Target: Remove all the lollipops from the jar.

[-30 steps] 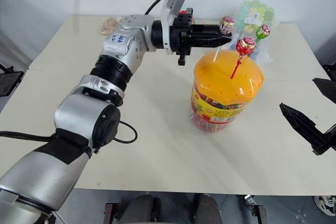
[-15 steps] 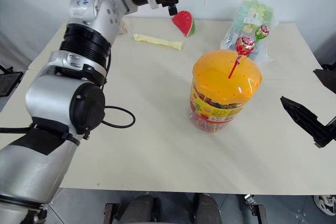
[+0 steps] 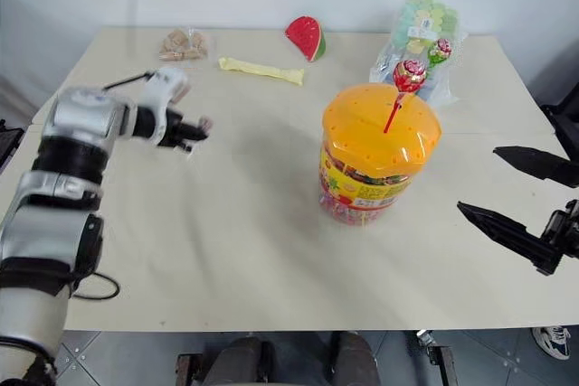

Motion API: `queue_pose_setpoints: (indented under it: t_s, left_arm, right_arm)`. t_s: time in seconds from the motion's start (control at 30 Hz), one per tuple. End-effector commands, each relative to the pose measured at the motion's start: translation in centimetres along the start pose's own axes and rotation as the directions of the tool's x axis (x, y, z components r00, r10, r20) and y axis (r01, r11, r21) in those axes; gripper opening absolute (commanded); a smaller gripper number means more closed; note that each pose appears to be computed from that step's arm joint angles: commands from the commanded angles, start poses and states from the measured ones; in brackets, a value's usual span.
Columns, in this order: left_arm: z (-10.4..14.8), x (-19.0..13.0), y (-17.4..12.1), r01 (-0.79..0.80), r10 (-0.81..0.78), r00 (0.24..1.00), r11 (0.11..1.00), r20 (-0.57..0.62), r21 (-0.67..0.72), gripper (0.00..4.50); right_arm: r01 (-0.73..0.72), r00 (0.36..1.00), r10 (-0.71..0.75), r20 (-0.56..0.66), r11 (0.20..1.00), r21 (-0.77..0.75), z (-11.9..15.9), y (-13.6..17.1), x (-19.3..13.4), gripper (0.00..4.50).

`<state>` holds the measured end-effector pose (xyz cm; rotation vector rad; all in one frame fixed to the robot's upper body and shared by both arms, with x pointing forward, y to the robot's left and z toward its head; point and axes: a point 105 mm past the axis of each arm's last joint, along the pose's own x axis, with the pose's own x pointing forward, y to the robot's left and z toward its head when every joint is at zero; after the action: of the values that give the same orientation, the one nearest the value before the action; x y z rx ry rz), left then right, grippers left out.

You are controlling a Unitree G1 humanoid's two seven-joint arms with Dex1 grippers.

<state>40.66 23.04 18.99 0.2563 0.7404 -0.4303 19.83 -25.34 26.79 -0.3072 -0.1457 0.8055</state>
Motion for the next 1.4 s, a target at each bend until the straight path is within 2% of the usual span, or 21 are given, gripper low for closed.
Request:
queue_pose_setpoints:
  t_s: [0.03, 0.17, 0.27, 0.4, 0.53, 0.77, 0.87, 0.93, 1.0, 1.1, 1.17, 1.2, 1.3, 1.33, 1.4]
  left_arm:
    - [-1.8, -1.8, 1.6, -0.127, 0.124, 0.989, 0.991, -0.078, -0.030, 0.03]
    - [-4.4, -3.0, 3.4, -0.228, 0.211, 0.961, 0.971, -0.178, -0.078, 0.03]
    - [-5.2, -3.6, 3.9, -0.256, 0.232, 0.950, 0.962, -0.211, -0.092, 0.03]
    - [-6.0, -4.1, 4.0, -0.262, 0.224, 0.944, 0.955, -0.242, -0.142, 1.09]
    - [-5.6, -5.0, 3.8, -0.261, 0.225, 0.944, 0.957, -0.239, -0.128, 2.34]
    - [-1.9, -7.9, 3.9, -0.276, 0.272, 0.952, 0.961, -0.143, -0.007, 4.48]
    - [1.7, -9.0, 3.1, -0.242, 0.245, 0.969, 0.967, -0.022, 0.077, 4.48]
    - [5.2, -9.2, 0.5, -0.127, 0.106, 0.987, 0.973, 0.117, 0.195, 4.48]
    - [7.9, -9.3, -3.1, 0.020, -0.108, 0.967, 0.935, 0.233, 0.353, 4.48]
    - [10.7, -9.6, -8.8, 0.198, -0.438, 0.830, 0.809, 0.345, 0.553, 4.48]
    - [12.0, -9.9, -12.1, 0.242, -0.610, 0.690, 0.702, 0.390, 0.669, 4.48]
    - [12.5, -10.3, -14.2, 0.279, -0.720, 0.577, 0.619, 0.387, 0.734, 4.48]
    - [12.9, -11.1, -17.4, 0.335, -0.875, 0.338, 0.456, 0.347, 0.825, 4.48]
    - [12.7, -11.1, -18.6, 0.354, -0.916, 0.267, 0.381, 0.298, 0.854, 4.48]
    - [12.5, -10.9, -20.2, 0.378, -0.958, 0.170, 0.279, 0.230, 0.882, 4.48]
  right_arm:
    - [-0.015, 1.000, 0.015, 0.009, 1.000, -0.019, 0.4, -0.2, 0.3, 4.50]
    - [-0.030, 0.999, 0.030, 0.012, 0.999, -0.023, 0.5, -0.6, 0.8, 4.50]
    - [-0.034, 0.999, 0.035, 0.014, 0.999, -0.025, 0.6, -0.9, 1.0, 4.50]
    - [-0.037, 0.999, 0.037, 0.016, 0.999, -0.026, 0.5, -0.8, 1.0, 4.50]
    - [-0.032, 0.999, 0.032, 0.014, 0.999, -0.028, 0.6, -0.9, 0.7, 4.50]
    - [-0.011, 1.000, 0.011, -0.005, 0.999, -0.037, 0.7, -1.1, 0.0, 4.50]
    - [-0.001, 1.000, 0.001, -0.013, 0.999, -0.043, 0.7, -1.2, -0.3, 4.50]
    - [0.007, 1.000, -0.008, -0.017, 0.999, -0.050, 0.8, -1.3, -0.4, 4.50]
    - [0.013, 1.000, -0.014, -0.016, 0.998, -0.056, 0.8, -1.5, -0.4, 4.50]
    - [0.024, 1.000, -0.024, -0.010, 0.997, -0.067, 0.9, -1.7, -0.3, 4.50]
    - [0.028, 1.000, -0.028, -0.004, 0.997, -0.071, 1.0, -1.7, -0.3, 4.50]
    - [0.029, 1.000, -0.030, -0.001, 0.997, -0.074, 1.1, -1.6, -0.2, 4.50]
    - [0.037, 0.999, -0.037, 0.004, 0.996, -0.079, 1.2, -1.5, -0.3, 4.50]
    - [0.045, 0.999, -0.044, 0.008, 0.996, -0.082, 1.3, -1.4, -0.4, 4.50]
    - [0.058, 0.998, -0.057, 0.012, 0.995, -0.085, 1.3, -1.2, -0.5, 4.50]
